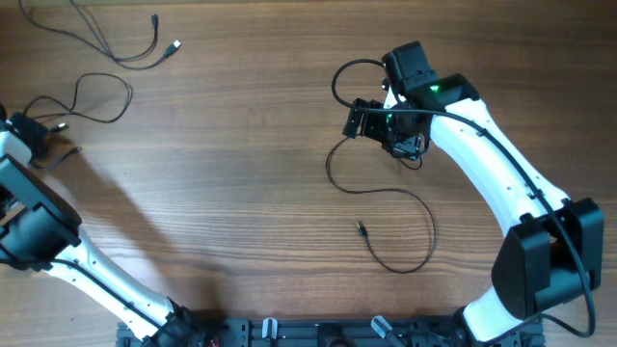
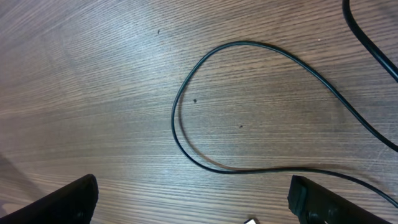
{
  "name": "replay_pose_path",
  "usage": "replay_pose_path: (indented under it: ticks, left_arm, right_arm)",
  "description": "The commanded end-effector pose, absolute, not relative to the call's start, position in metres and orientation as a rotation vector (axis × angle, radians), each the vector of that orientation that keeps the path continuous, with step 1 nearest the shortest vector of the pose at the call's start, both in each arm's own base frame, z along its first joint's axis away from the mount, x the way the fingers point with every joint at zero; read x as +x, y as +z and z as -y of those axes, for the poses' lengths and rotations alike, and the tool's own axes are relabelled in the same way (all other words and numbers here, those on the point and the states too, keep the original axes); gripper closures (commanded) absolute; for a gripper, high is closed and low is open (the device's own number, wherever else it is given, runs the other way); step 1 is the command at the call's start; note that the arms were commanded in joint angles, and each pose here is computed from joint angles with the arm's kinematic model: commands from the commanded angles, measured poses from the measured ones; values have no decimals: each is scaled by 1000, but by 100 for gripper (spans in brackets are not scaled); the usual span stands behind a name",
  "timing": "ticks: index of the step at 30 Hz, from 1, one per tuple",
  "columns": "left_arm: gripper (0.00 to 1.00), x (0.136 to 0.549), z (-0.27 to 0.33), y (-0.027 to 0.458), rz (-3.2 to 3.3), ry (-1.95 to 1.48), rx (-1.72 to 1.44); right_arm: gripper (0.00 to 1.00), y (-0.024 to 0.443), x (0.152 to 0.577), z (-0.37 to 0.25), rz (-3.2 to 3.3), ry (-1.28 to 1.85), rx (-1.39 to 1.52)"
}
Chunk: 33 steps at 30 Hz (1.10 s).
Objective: Untangle cables
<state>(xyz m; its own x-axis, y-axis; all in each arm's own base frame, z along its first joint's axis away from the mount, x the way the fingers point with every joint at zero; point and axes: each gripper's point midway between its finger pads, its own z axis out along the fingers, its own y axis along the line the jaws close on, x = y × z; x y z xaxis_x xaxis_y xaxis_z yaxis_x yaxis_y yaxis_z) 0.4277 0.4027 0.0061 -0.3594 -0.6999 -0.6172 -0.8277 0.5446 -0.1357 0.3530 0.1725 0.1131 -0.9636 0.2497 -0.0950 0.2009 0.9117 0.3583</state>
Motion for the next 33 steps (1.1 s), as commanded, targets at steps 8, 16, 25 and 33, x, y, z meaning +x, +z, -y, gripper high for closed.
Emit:
replay_pose_path:
  ticks: [8, 16, 25, 33]
  left_arm:
    - [96, 483, -401, 154, -1966, -10, -1113]
    - [82, 487, -218, 228, -2014, -1127, -1064]
    - [0, 429, 21, 147, -2934, -892, -661]
    - [0, 385, 140, 93, -3203, -312, -258]
  right_arm:
    - [0, 113, 351, -171, -2939, 501, 326]
    - [0, 116, 349, -175, -2944, 544, 322]
    - [0, 199, 309, -81, -2777, 268, 510]
    - [0, 206, 288, -27, -2742, 45, 660]
